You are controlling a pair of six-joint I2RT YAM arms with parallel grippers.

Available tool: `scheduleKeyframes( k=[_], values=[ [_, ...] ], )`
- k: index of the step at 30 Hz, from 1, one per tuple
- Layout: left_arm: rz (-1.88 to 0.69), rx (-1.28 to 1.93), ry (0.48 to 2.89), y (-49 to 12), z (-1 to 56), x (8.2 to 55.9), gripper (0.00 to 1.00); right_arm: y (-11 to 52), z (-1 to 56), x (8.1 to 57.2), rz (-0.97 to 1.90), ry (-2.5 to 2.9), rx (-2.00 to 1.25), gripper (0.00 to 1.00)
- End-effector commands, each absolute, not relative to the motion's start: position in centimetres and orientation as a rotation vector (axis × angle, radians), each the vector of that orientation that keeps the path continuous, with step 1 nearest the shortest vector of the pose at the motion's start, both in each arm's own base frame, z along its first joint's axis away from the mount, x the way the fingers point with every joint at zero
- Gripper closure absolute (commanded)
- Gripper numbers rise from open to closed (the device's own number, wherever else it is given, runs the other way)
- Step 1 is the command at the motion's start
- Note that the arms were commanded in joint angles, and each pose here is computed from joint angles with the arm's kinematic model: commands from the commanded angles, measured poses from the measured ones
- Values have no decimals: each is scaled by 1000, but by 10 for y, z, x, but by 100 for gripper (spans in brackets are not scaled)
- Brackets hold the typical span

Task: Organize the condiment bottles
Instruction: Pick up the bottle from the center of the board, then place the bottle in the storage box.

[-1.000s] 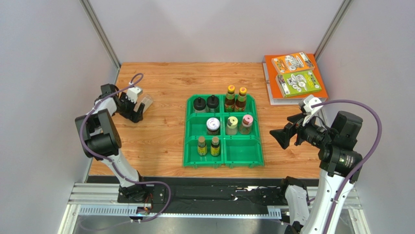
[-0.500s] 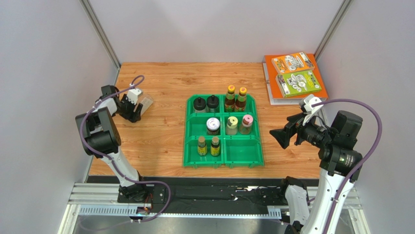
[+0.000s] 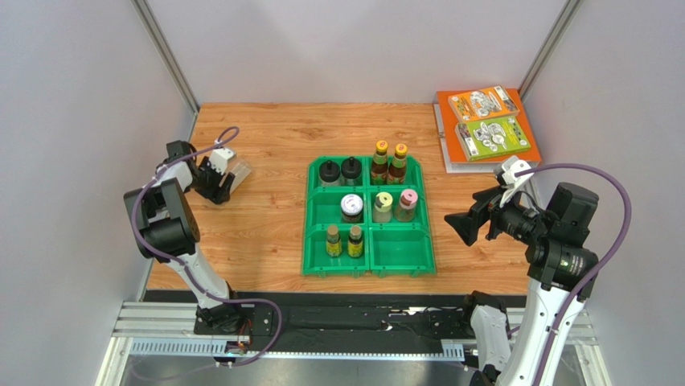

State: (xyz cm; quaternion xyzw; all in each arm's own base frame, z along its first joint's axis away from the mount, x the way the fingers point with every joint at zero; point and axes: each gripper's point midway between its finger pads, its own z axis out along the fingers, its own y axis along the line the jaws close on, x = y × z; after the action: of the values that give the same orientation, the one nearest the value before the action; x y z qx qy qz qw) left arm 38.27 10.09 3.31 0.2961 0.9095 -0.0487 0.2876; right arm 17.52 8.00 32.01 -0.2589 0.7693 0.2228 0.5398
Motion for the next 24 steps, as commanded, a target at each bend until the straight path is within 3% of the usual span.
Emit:
scheduleKeyframes(
  k=[1, 11, 24],
  values=[
    [-6, 836, 2350, 113, 87, 390, 100, 86, 332, 172, 536, 1775, -646, 8],
    [107, 902, 2288, 120, 149, 392, 100, 89, 332, 169, 553, 1763, -662, 8],
    [175, 1198, 2263, 85, 183, 373, 100, 90, 327, 168, 559, 1767, -679, 8]
  ],
)
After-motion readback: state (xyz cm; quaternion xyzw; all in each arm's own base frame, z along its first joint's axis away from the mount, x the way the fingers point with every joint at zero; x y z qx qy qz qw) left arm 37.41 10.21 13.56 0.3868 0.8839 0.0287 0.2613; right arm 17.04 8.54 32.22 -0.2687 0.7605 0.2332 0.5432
